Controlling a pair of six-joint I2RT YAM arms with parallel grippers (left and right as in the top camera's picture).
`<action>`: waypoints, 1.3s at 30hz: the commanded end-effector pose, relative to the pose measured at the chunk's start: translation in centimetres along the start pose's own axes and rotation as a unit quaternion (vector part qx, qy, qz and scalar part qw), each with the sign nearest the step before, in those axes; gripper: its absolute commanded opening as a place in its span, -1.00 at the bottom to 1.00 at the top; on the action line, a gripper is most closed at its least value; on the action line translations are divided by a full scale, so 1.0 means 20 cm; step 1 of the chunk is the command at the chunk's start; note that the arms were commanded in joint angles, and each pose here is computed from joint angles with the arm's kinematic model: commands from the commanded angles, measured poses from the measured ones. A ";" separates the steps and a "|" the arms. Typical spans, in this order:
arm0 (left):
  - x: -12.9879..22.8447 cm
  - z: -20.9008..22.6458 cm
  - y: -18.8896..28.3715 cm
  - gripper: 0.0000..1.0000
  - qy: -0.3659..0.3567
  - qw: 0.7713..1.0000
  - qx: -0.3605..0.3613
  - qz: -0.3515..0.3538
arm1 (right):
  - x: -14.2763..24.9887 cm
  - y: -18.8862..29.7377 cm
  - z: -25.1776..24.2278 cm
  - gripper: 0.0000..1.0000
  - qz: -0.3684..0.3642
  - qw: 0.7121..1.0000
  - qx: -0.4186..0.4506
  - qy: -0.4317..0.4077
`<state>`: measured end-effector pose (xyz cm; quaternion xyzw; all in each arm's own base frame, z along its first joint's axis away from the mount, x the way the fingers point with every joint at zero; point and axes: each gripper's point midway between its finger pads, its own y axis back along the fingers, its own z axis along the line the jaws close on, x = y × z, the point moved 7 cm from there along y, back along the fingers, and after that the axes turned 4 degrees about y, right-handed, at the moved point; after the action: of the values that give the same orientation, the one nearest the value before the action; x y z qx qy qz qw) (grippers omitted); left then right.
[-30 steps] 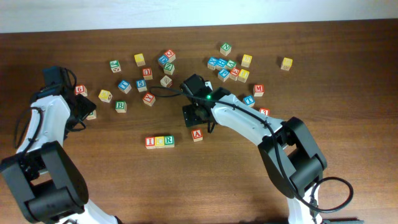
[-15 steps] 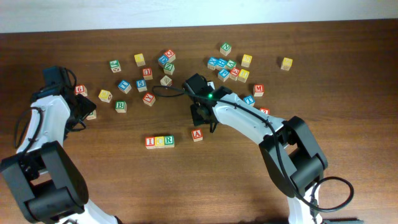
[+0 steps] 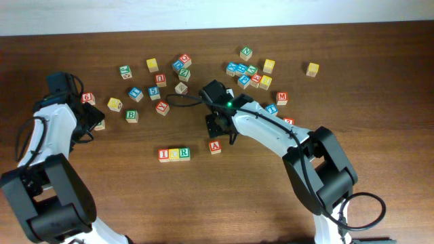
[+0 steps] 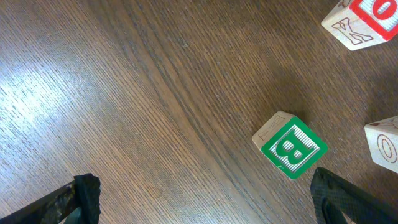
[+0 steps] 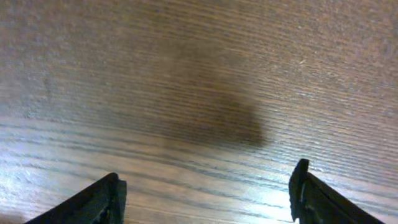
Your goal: Spell out ICRA
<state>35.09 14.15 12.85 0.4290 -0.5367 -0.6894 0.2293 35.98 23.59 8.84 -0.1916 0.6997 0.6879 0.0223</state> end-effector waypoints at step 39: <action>-0.01 0.01 0.03 0.99 0.004 1.000 0.003 -0.008 | 0.24 0.06 0.13 -0.14 0.145 0.985 -0.089 -0.025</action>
<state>35.09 14.15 12.85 0.4290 -0.5367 -0.6894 0.2293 30.96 24.94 8.23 -0.0790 0.6533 0.7489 -0.0775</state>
